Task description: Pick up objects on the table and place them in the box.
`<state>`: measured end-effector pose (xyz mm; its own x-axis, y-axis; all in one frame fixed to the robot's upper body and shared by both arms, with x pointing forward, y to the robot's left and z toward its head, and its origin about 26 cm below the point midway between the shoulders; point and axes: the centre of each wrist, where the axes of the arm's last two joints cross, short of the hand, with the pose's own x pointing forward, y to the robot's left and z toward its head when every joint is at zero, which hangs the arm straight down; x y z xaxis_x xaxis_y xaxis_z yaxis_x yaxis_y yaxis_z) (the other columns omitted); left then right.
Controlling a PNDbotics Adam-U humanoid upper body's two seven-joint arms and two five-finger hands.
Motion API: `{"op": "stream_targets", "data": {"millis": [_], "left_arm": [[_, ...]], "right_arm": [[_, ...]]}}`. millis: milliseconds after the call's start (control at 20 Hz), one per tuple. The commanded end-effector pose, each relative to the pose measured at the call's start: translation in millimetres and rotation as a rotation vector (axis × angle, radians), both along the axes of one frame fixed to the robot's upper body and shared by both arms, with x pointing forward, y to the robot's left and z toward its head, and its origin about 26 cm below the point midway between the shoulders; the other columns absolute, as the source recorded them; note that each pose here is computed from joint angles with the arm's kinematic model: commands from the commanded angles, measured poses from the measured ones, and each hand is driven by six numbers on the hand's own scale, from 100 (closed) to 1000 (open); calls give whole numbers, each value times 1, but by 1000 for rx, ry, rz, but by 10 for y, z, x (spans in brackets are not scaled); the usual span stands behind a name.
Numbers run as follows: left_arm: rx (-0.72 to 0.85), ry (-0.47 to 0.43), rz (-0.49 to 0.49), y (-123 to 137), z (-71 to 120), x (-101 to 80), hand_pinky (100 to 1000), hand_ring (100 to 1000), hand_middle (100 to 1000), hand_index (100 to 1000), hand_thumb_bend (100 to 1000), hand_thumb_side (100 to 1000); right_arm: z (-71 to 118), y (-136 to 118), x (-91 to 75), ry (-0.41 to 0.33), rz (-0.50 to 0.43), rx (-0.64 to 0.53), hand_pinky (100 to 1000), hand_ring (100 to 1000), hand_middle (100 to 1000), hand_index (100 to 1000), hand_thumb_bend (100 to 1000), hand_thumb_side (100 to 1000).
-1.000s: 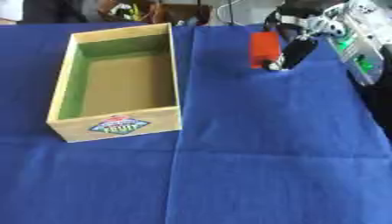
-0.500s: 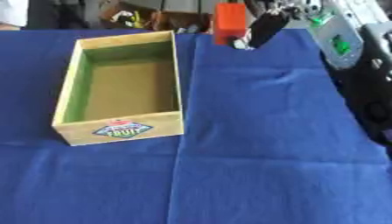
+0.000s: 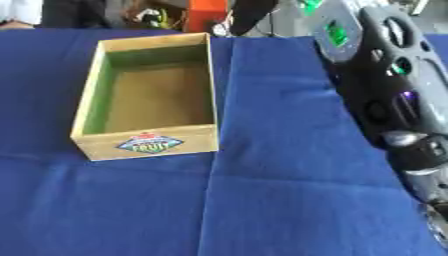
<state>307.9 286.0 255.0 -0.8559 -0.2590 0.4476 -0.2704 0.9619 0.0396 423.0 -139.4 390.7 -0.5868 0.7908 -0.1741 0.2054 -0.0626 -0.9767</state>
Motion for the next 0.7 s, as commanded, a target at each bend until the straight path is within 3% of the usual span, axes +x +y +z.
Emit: {"op": "stream_targets", "data": {"millis": [50,600,700], "left_arm": [[21,-35,-13,-12,100,-34,751,819,821,900,100,1000],[17,-50,-30,-46,139,-26,750,818,820,900,100,1000],[16,-52,-31,-47,142,-25,750,818,820,900,100,1000]], "right_arm": [[96,100,-10,-22,11,21,419,489,288,242,100,349],[-154,322,139,62,18,-19,415,491,291,247,100,330],[-268,337,205,102,3,-34,414,491,291,247,100,325]]}}
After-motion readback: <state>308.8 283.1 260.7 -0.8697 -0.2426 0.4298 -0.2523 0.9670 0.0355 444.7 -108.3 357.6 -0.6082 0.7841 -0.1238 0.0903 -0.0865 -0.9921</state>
